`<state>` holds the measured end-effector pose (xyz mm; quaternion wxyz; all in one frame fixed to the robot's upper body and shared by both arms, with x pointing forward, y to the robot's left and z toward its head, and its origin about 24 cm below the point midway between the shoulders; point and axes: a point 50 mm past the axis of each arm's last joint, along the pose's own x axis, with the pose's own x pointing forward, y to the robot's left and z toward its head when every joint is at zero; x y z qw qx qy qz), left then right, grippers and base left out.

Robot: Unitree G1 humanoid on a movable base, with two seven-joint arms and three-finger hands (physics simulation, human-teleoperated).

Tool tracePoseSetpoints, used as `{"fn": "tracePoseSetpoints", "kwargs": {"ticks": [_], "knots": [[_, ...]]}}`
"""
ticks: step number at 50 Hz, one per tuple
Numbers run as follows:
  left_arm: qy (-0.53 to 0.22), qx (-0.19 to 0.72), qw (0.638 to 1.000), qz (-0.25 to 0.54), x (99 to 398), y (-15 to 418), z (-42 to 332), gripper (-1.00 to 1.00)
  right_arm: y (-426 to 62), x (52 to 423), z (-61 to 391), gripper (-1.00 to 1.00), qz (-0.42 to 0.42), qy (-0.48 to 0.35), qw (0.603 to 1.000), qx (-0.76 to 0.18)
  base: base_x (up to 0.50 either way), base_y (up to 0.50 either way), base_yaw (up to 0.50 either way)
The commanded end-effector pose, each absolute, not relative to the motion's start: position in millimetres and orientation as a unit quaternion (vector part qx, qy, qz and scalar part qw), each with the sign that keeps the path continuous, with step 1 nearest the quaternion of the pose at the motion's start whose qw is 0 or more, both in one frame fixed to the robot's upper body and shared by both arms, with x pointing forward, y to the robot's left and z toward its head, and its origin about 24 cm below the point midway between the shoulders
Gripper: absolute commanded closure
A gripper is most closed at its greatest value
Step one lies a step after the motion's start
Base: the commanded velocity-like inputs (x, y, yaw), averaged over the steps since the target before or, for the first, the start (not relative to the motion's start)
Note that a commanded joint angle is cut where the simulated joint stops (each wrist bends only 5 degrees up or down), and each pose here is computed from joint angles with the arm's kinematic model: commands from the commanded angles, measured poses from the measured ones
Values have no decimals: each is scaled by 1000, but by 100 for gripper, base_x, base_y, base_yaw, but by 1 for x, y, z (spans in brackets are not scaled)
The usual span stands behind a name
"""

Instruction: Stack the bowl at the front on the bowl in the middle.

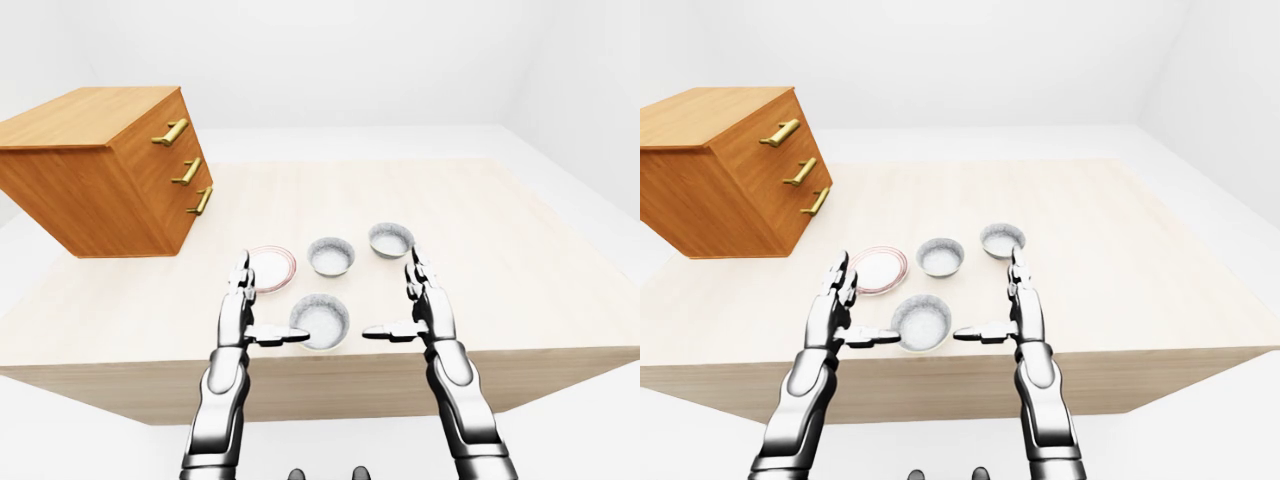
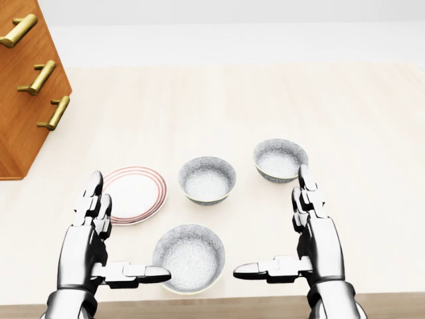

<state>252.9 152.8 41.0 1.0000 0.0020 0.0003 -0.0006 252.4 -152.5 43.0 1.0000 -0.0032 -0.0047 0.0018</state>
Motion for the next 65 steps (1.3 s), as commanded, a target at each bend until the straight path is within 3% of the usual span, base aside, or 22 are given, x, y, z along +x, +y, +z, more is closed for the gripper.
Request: {"fn": "tracePoseSetpoints", "kwargs": {"ticks": [1,45,65], "knots": [[1,8,1000,-2,251,159,39,-100,-158,248,47,-100,7,-20,1000,-14,0,0,0],[-1,11,1000,-2,251,159,40,-100,-158,248,52,-100,10,-23,1000,-4,0,0,0],[-1,11,1000,-2,250,160,40,-100,-159,248,52,-100,10,-25,1000,-1,31,0,0]]}}
